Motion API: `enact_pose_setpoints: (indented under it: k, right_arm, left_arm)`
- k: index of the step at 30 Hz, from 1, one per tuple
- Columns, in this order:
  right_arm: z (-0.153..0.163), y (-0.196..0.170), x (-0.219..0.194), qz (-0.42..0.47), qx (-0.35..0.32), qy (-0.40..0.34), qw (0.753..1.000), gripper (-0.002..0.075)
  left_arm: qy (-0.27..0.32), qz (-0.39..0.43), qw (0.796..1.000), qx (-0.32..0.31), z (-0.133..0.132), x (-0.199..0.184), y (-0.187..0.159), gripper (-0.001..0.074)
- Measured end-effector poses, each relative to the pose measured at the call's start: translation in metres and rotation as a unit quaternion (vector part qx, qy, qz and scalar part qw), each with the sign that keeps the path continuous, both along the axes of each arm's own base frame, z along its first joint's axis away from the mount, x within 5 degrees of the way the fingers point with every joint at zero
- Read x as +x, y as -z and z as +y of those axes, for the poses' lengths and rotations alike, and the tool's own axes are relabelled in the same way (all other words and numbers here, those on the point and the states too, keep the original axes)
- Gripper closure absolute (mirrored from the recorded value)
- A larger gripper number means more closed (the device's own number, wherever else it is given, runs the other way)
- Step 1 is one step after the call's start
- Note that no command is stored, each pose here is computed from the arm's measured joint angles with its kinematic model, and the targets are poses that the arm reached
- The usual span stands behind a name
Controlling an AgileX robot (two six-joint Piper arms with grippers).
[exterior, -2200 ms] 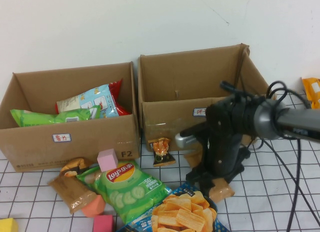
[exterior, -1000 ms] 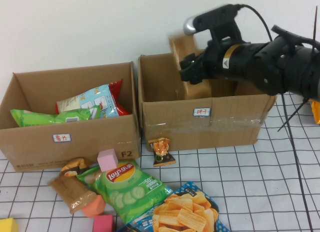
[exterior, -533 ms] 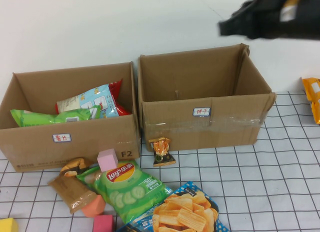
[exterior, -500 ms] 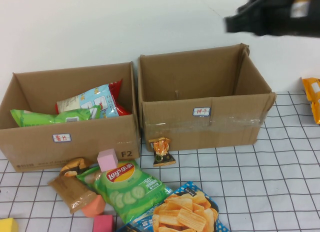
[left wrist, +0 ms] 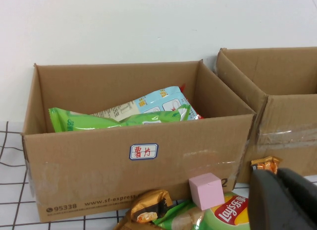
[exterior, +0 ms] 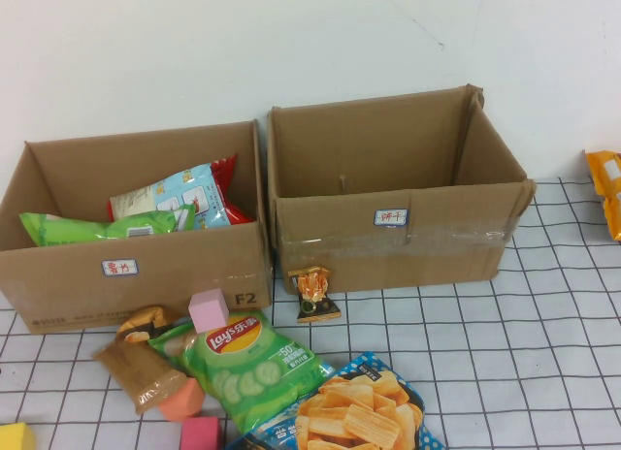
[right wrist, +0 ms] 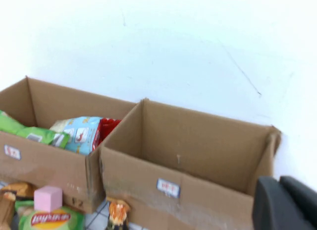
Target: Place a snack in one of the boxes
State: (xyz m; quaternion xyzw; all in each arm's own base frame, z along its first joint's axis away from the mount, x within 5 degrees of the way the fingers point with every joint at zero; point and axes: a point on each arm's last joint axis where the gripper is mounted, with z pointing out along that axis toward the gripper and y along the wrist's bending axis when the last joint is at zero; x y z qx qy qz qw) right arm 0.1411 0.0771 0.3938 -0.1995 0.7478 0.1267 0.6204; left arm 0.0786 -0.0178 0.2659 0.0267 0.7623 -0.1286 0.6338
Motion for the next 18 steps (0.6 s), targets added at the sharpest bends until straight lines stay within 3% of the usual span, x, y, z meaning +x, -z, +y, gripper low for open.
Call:
enact_pose_setpoints:
  k: [4,10,18]
  right_arm:
    - [-0.022,0.017,-0.034,-0.005,0.003,0.006,1.0,0.0727]
    - [-0.045,0.062,-0.066,0.055,-0.035,0.024,0.998,0.0727]
    - [-0.05,0.109,-0.081,-0.026,-0.033,-0.005,0.999,0.0727]
  left_arm:
    - [0.0,0.0,1.0,0.0,0.0,0.0,0.0,0.0736]
    - [0.0,0.0,1.0,0.0,0.0,0.0,0.0,0.0736]
    - [0.0,0.0,1.0,0.0,0.0,0.0,0.0,0.0736]
